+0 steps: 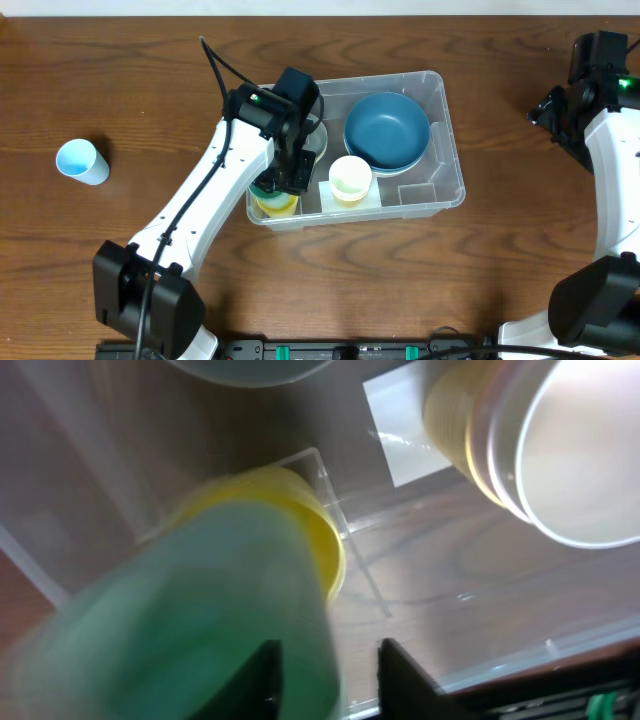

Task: Pack container
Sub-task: 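Lower the mint cup into the yellow cup and release, then move the left gripper to the blue cup and grasp it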

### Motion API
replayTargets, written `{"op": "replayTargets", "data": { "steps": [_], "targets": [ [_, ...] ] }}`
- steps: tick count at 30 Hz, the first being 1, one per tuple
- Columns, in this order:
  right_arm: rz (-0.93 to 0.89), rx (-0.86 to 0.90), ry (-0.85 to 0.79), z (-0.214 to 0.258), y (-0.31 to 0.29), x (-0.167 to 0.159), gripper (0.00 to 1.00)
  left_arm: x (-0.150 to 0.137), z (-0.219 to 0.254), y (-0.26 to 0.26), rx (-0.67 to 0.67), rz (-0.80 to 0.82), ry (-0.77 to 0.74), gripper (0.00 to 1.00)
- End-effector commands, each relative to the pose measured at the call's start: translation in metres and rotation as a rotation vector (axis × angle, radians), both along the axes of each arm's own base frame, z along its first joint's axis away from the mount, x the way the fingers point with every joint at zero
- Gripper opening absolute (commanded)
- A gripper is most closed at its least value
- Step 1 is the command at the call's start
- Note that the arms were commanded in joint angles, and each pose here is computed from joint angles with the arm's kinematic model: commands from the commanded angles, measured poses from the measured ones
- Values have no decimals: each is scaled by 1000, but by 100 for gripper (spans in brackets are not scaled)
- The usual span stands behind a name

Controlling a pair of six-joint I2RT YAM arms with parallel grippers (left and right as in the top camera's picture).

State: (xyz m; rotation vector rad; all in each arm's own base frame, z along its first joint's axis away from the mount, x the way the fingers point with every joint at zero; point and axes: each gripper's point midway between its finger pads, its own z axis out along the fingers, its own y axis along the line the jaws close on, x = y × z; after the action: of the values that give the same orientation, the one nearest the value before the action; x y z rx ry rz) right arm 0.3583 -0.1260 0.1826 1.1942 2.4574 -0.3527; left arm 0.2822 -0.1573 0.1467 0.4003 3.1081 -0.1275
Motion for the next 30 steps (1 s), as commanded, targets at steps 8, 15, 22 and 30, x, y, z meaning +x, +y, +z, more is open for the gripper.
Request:
{"op": "replayTargets", "data": {
  "steps": [8,15,22,30],
  "targets": [
    [-22,-14,-3,2,-4,-1,99,7,3,3,0,11,-18,46],
    [-22,-13,-3,2,-4,-1,99,43,74,26,-49,95,-177,46],
    [-22,-13,-4,2,-4,-1,99,92,138,138,100,377,-429,58],
    [-22,-14,-4,2,-4,-1,99,108,121,301,157,889,-463,58]
  ]
}}
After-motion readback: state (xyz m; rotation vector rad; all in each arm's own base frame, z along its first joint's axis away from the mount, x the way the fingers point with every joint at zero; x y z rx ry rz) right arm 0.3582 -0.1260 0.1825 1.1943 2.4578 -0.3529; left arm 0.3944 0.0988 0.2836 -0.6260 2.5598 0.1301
